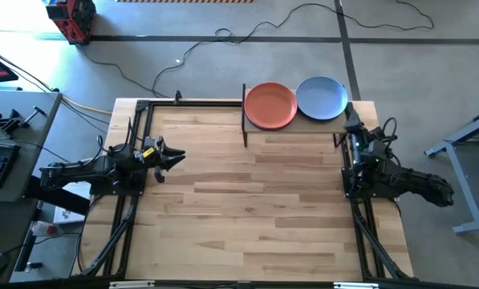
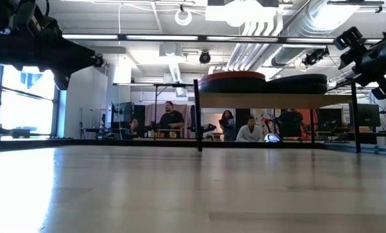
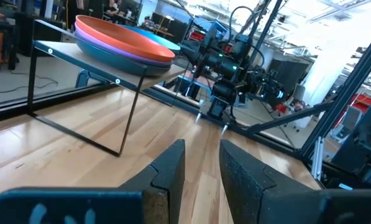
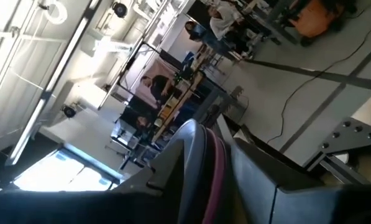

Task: Place and stack plates onto a shelf
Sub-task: Return to Home Position

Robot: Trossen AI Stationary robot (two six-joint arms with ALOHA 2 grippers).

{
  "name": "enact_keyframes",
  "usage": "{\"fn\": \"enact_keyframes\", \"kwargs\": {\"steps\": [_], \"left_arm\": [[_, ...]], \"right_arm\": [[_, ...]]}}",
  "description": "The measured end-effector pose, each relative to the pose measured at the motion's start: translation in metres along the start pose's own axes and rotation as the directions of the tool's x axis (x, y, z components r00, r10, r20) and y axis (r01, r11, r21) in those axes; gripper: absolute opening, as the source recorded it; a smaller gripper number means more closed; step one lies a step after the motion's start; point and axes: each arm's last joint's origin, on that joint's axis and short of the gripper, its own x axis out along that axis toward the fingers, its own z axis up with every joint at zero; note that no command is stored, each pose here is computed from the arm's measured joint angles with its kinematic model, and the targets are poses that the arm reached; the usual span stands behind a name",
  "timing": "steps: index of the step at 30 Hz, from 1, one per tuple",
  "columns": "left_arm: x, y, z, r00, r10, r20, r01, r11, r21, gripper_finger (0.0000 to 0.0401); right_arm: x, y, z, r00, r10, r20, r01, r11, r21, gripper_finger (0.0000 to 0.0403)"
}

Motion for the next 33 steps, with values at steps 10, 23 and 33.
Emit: {"fn": "enact_keyframes", "kwargs": {"steps": [10,23,33], "left_arm": [[0.0,0.0,0.0,1.0,0.0,0.0,0.0,1.0,0.0,0.0088],[0.0,0.0,0.0,1.0,0.0,0.0,0.0,1.0,0.0,0.0088],[0.0,0.0,0.0,1.0,0.001,0.0,-0.001,1.0,0.0,0.0088]], "right_arm": [[0.0,-0.001,-0.001,1.0,-0.003,-0.005,0.002,1.0,-0.02,0.0118],[0.0,-0.006,-0.01,0.994,0.028,-0.102,-0.086,0.774,-0.627,0.0118],[-0.001,-0.013,-0.026,0.947,0.075,-0.311,-0.277,0.68,-0.679,0.0118]]}}
